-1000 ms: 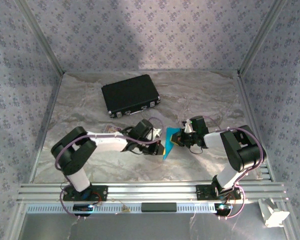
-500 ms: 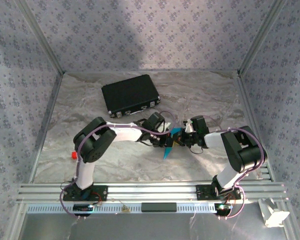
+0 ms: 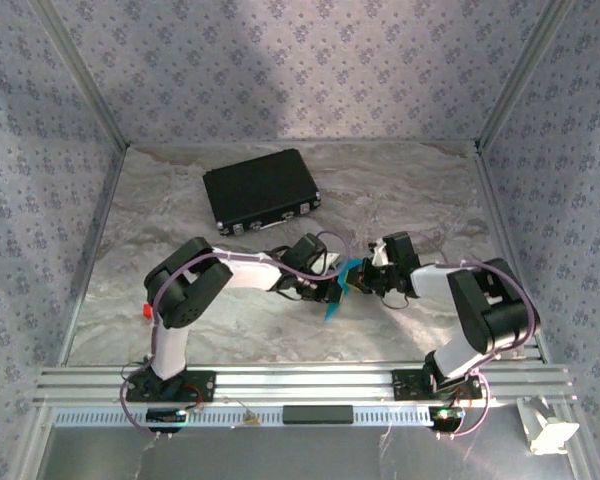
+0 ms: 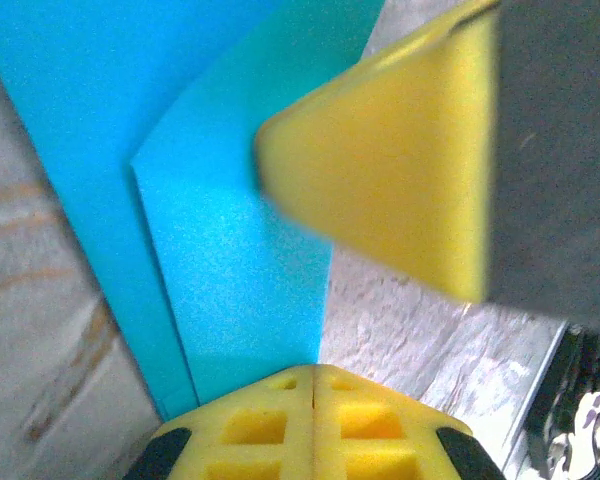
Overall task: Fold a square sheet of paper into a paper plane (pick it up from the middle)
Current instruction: Fold the wing for the fifth time at the center of the table.
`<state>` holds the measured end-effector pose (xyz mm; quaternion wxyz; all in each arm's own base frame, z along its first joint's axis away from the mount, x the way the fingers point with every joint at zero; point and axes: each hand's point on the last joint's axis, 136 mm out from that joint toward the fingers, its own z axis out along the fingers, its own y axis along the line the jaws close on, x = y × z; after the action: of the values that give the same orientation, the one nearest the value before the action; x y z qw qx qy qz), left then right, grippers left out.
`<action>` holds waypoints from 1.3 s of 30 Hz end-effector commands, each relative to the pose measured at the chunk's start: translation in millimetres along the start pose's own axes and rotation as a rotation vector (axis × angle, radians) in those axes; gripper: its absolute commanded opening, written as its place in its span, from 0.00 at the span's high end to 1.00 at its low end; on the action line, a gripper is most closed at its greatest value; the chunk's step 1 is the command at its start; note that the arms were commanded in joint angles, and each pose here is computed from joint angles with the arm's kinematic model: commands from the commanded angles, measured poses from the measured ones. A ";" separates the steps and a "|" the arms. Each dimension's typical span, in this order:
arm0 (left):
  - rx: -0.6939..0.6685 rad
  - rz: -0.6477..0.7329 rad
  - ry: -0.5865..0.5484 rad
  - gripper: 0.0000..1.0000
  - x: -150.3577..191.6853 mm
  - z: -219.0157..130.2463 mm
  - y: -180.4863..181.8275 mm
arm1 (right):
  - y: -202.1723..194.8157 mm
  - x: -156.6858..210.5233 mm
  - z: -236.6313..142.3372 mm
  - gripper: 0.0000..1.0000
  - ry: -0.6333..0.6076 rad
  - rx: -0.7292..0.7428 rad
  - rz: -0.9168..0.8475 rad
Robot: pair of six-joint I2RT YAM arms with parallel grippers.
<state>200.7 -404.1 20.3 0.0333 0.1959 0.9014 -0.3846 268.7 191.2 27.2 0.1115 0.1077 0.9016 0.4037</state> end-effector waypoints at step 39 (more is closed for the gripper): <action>-0.112 -0.095 0.118 1.00 57.8 -5.7 57.1 | -31.9 -37.6 2.3 0.96 -0.078 0.112 0.004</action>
<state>192.8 -383.8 20.3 0.0387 0.2036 0.8948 -0.3955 286.3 187.1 19.3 0.1170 0.0932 0.9042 0.4000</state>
